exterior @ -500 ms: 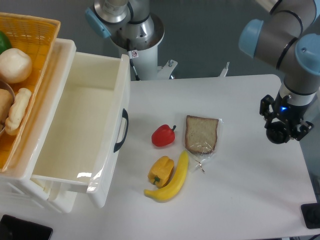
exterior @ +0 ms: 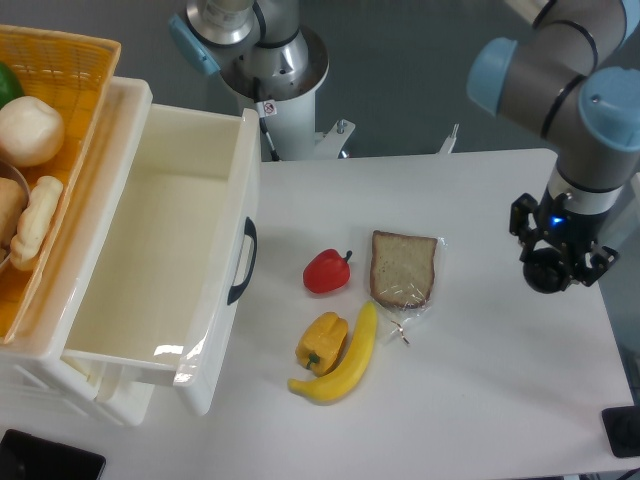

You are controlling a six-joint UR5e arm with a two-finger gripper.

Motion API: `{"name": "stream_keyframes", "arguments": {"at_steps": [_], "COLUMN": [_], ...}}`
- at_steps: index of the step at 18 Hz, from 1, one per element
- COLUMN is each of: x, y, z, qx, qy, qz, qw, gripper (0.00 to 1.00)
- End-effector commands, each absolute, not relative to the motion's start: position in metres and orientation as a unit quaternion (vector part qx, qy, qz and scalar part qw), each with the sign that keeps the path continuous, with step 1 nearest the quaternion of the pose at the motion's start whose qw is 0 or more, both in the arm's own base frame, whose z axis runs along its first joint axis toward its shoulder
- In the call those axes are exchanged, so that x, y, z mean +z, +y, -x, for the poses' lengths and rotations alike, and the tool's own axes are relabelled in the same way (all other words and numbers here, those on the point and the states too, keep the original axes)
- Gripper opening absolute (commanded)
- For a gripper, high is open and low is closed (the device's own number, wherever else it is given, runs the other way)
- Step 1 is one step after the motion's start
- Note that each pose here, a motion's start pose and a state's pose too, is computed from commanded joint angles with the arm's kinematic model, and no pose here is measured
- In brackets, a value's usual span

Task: Place the mangosteen in the upper white drawer
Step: 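Carry the held dark mangosteen with the gripper over the open white drawer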

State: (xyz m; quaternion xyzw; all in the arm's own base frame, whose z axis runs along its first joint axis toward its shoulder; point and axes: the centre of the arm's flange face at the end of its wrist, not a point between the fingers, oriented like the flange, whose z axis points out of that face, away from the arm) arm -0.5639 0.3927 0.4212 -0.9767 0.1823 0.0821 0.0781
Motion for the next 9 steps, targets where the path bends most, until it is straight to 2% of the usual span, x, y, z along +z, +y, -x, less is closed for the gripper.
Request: {"name": "stream_keyframes", "arguments": {"at_steps": [4, 9], "x": [0.464, 0.502], "y": [0.408, 0.434], "z": [0.517, 0.452], "qx": [0.080, 0.069], "qy": [0.140, 0.118], "qz": [0.974, 0.967], "qw": [0.159, 0.213], "gripper": [0.13, 0.13]}}
